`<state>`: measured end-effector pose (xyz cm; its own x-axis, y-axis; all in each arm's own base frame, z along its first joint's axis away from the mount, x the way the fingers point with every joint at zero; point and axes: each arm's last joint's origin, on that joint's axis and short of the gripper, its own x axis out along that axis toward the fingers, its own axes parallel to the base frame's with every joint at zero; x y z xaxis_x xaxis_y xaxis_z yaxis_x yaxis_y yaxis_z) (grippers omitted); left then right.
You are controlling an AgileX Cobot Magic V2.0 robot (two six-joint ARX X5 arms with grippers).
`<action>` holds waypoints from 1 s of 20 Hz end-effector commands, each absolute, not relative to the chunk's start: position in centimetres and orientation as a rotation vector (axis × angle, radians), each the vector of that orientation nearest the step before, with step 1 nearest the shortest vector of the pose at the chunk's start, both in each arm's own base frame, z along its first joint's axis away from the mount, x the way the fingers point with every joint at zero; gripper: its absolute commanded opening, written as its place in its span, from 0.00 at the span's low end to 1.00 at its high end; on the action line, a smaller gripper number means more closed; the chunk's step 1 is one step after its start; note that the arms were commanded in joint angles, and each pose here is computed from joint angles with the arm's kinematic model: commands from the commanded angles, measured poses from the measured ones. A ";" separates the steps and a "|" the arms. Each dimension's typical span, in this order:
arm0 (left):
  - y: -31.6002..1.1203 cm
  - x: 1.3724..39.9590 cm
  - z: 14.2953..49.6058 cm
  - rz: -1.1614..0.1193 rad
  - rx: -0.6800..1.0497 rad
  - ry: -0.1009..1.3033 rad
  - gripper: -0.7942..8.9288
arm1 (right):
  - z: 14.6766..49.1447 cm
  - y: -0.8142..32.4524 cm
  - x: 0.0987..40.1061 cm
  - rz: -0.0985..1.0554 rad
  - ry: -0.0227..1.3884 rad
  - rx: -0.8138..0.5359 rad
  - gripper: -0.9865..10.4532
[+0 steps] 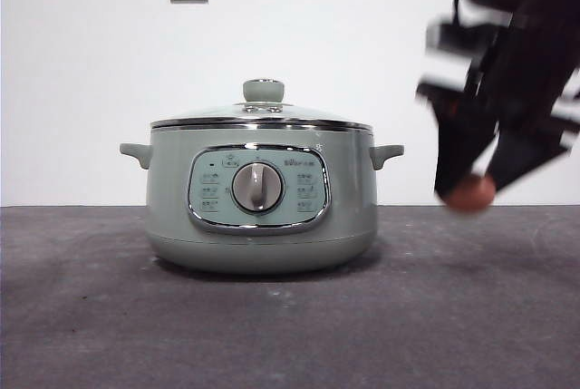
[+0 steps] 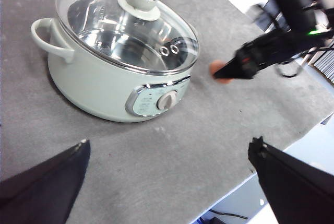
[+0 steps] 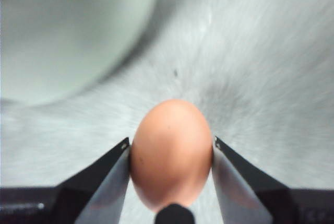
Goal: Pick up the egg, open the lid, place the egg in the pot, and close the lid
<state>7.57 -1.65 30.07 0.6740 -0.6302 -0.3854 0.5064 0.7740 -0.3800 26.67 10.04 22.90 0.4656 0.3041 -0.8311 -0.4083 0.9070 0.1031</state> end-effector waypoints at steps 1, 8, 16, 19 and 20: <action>-1.6 9.2 30.9 -0.646 -0.259 0.529 0.69 | 25.6 9.4 24.8 0.441 0.916 -0.099 0.08; -3.9 17.4 34.9 -0.679 -0.153 0.507 0.69 | 31.8 7.2 18.7 0.457 0.696 -0.075 0.08; -11.1 27.1 37.4 -0.664 0.065 0.499 0.69 | 32.9 6.0 15.5 0.457 0.687 -0.065 0.08; -13.6 30.1 36.1 -0.687 0.084 0.517 0.69 | 32.9 5.9 15.2 0.457 0.698 -0.066 0.08; -14.3 30.9 35.4 -0.698 0.087 0.522 0.69 | 32.9 5.9 15.2 0.457 0.699 -0.066 0.08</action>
